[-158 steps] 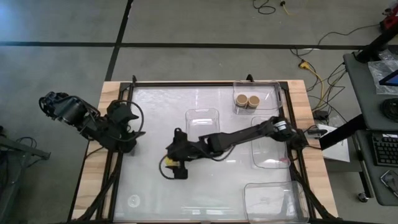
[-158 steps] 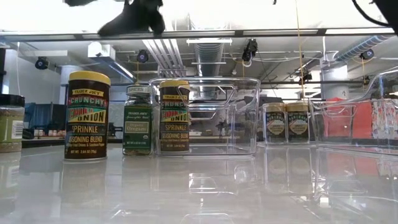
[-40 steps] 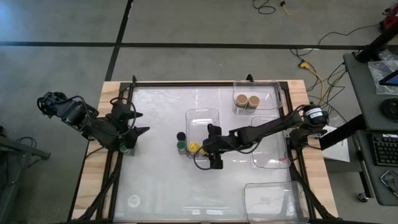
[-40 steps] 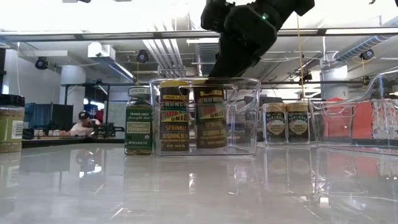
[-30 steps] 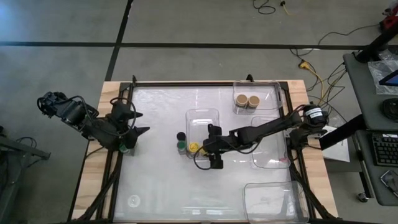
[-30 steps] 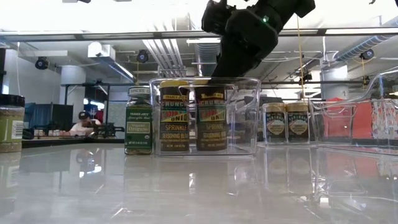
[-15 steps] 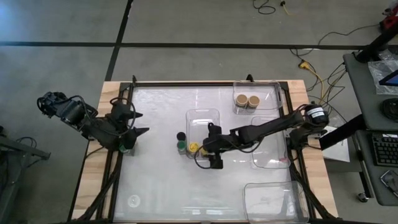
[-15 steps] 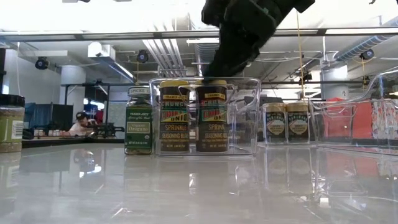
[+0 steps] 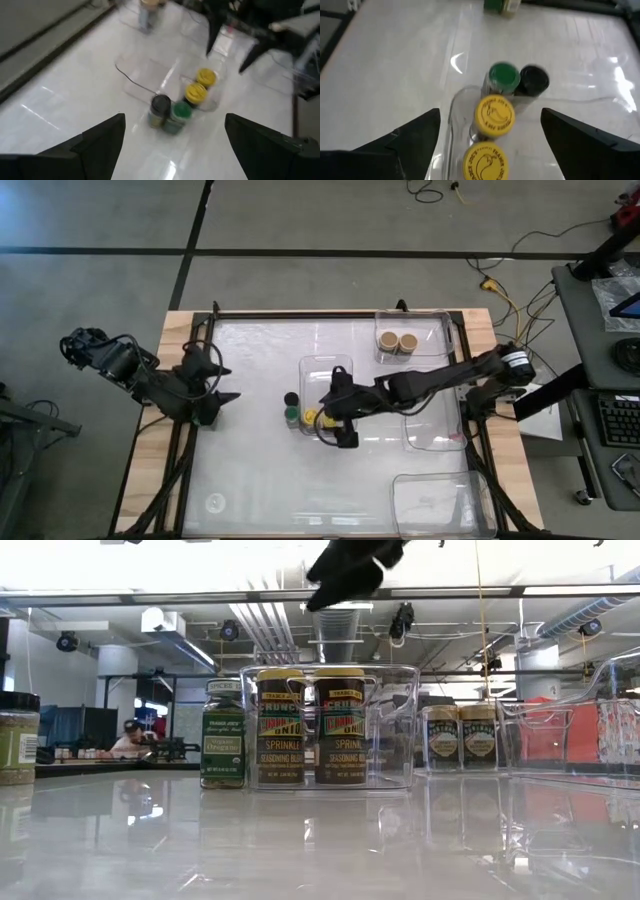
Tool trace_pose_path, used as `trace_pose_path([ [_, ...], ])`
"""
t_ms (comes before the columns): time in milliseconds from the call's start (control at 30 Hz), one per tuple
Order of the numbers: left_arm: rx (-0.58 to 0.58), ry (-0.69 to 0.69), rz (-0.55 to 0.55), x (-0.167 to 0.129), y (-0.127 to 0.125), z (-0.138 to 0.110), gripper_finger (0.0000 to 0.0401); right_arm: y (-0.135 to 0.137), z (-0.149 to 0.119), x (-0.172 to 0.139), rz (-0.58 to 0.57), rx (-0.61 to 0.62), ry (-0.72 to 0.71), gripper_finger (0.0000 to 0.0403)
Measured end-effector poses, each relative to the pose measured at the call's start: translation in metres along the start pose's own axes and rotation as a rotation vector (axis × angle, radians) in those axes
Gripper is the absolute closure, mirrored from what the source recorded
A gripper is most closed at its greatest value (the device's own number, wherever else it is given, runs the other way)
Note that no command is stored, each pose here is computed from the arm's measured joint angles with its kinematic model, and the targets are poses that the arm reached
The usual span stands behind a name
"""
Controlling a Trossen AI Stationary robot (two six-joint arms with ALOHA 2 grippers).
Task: Sort spices by type
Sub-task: Put the left black seasoning bottle into the middle right transparent bin
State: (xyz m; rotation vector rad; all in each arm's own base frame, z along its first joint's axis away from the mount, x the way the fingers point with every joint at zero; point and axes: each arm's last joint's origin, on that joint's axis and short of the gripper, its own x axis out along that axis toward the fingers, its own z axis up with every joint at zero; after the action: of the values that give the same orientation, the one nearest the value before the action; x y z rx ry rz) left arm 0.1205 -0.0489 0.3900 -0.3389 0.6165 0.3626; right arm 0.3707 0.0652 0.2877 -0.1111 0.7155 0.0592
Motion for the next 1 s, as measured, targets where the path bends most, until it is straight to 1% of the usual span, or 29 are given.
trace_pose_path([
  [100,-0.019,0.014,0.006,0.003,-0.003,-0.001,0.0074,0.0,0.012,-0.009,0.001,0.0,-0.04,0.006],
  [267,0.034,0.038,0.03,0.012,-0.011,-0.001,0.0074,-0.001,0.026,-0.018,0.001,0.008,-0.093,0.0062],
  [433,0.053,0.054,0.114,0.028,-0.014,-0.001,0.0074,-0.001,0.028,-0.022,0.002,0.003,-0.091,0.0067],
  [500,0.09,0.068,0.136,0.036,-0.013,-0.004,0.0074,0.0,0.033,-0.027,0.0,0.022,-0.111,0.0067],
  [567,0.118,0.066,0.124,0.045,-0.01,-0.008,0.0075,0.0,0.037,-0.033,-0.01,0.044,-0.116,0.0065],
  [700,0.164,0.091,0.056,0.069,-0.003,-0.017,0.0074,0.0,0.044,-0.04,-0.044,0.083,-0.126,0.0065],
  [733,0.169,0.106,0.047,0.075,0.0,-0.02,0.0075,0.0,0.046,-0.042,-0.045,0.091,-0.134,0.0066],
  [800,0.178,0.17,0.066,0.083,0.009,-0.026,0.0074,0.0,0.051,-0.045,-0.054,0.109,-0.155,0.0068],
  [867,0.139,0.272,0.106,0.087,0.02,-0.032,0.0075,-0.001,0.053,-0.047,-0.066,0.137,-0.165,0.0069],
  [1000,-0.082,0.513,0.231,0.088,0.043,-0.04,0.0075,-0.002,0.054,-0.048,-0.087,0.191,-0.171,0.0066],
])
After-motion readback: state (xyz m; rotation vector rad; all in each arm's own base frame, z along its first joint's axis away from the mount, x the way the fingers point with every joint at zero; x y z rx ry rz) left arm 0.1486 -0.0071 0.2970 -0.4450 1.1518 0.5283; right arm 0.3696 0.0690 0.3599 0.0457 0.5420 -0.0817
